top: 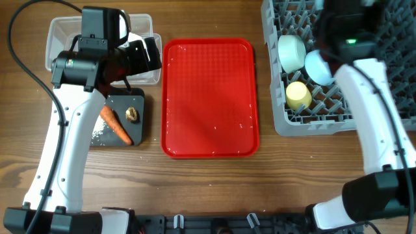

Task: Sort waste into correct bins and load items into the dishwasher rack
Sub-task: 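Lift the blue plate and stand it upright in the rack's back-right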

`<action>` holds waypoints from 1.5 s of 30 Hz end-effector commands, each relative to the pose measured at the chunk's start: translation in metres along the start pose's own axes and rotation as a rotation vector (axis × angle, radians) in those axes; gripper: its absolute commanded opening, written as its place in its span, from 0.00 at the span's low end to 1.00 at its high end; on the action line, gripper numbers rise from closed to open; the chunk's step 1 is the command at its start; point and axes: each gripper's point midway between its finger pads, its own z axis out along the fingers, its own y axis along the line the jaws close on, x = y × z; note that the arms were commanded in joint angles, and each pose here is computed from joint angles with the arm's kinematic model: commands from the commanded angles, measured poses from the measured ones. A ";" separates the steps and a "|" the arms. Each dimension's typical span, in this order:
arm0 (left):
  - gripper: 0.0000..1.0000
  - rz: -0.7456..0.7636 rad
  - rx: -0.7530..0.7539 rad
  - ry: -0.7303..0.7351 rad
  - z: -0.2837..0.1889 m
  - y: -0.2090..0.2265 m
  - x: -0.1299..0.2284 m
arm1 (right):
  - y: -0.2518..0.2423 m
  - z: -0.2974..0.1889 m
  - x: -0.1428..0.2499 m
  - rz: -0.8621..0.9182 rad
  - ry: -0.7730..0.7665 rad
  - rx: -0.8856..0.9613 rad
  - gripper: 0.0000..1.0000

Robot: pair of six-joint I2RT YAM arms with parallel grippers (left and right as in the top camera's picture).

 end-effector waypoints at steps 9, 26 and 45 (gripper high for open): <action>1.00 -0.009 -0.011 0.006 0.003 0.003 0.000 | -0.006 0.078 0.038 -0.428 0.085 0.018 0.04; 1.00 -0.009 -0.011 0.006 0.003 0.003 0.000 | 0.029 0.132 0.100 -0.692 0.178 0.082 0.68; 1.00 -0.009 -0.011 0.006 0.003 0.003 0.000 | 0.029 -0.142 -0.063 0.010 -0.205 -0.708 1.00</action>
